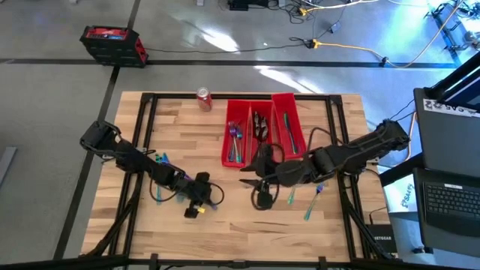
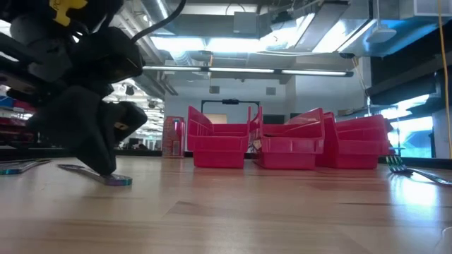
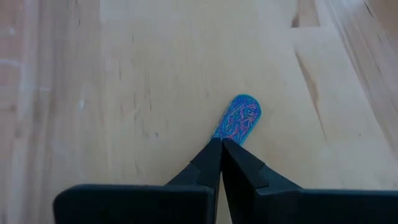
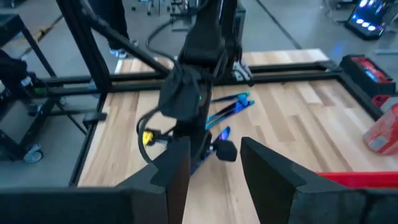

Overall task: Sort silverware
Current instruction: Put the purple table knife into the right red bin

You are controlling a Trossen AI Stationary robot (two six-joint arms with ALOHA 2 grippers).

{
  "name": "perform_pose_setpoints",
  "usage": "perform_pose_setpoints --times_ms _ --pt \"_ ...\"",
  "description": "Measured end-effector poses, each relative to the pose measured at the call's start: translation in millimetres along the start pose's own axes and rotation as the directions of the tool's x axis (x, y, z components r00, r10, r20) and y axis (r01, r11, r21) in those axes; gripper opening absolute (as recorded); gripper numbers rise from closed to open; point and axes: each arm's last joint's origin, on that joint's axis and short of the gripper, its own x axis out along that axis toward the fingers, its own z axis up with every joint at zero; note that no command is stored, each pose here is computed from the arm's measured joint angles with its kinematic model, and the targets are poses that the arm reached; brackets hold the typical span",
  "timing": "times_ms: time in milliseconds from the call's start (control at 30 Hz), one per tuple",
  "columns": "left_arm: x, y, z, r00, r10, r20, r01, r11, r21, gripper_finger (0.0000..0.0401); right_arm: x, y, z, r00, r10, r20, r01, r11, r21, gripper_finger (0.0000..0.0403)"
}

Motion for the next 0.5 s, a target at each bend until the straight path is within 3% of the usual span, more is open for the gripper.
perform_pose_setpoints --times_ms 233,500 --pt "3.4 7.0 17.2 1.0 0.016 -0.02 -0.016 1.0 0.002 0.0 -17.2 3.3 6.0 0.999 0.016 0.041 -0.015 1.0 -0.017 0.0127" --pt "29.1 16.2 41.1 0.997 0.038 -0.067 -0.038 0.999 -0.008 0.0 -18.7 2.6 6.4 0.999 0.008 0.042 -0.007 0.999 -0.034 0.0127"
